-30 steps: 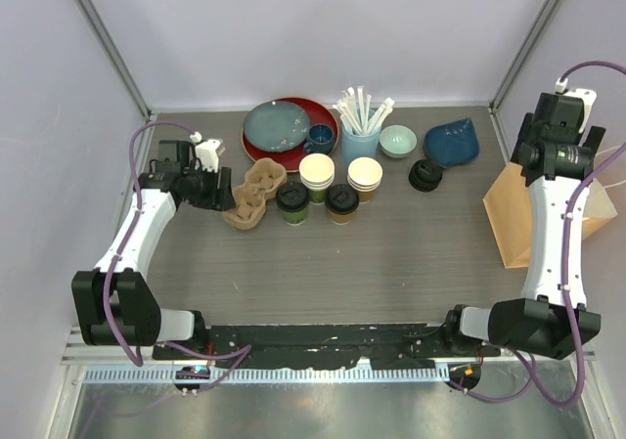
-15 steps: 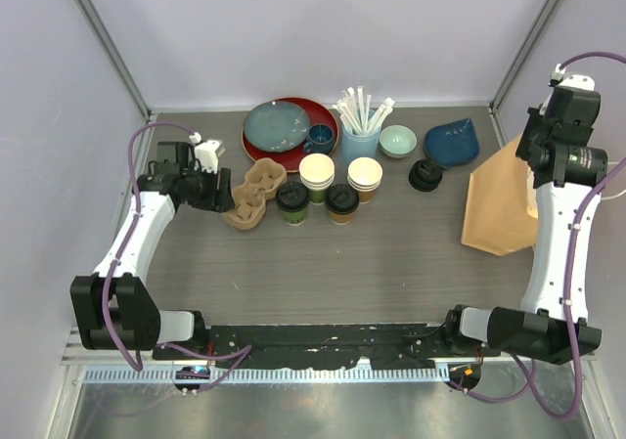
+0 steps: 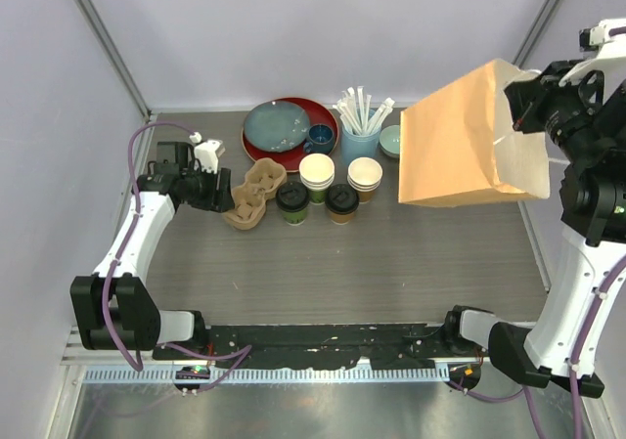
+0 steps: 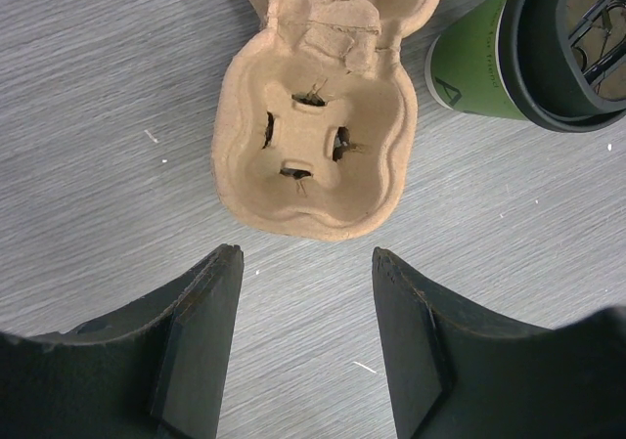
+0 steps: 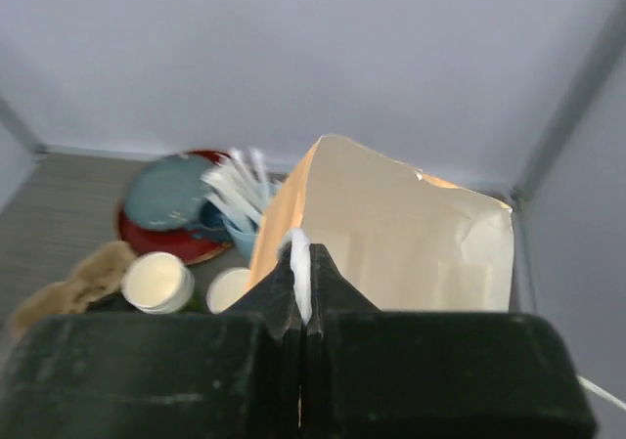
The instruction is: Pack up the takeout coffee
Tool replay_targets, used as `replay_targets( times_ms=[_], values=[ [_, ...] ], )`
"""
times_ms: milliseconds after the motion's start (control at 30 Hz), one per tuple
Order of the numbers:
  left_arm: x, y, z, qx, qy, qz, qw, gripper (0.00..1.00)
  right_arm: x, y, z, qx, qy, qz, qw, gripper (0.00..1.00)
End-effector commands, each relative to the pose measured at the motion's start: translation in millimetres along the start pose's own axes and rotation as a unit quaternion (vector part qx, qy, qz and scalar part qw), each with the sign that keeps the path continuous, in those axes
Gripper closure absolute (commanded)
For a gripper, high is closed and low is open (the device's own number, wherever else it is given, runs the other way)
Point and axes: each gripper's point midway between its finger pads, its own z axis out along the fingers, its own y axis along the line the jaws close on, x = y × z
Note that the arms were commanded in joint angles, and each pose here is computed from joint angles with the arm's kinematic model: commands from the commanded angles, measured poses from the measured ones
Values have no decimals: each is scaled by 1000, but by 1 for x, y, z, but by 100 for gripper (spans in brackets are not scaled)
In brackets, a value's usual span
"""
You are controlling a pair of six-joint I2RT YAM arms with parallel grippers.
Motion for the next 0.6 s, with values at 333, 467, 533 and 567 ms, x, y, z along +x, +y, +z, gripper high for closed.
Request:
replay_targets(
  times_ms=[333, 467, 533, 567],
  values=[
    [-18, -1, -8, 3, -26, 11, 1000, 40, -117, 170, -107, -524, -198, 33, 828, 99],
    [-21, -1, -9, 4, -20, 7, 1000, 41, -103, 215, -94, -573, -174, 10, 801, 99],
    [-24, 0, -11, 0, -21, 7, 1000, 41, -64, 239, -41, -543, -75, 28, 836, 99],
    [-26, 0, -13, -3, -23, 9, 1000, 41, -73, 256, -63, -562, -87, 6, 823, 99]
  ],
)
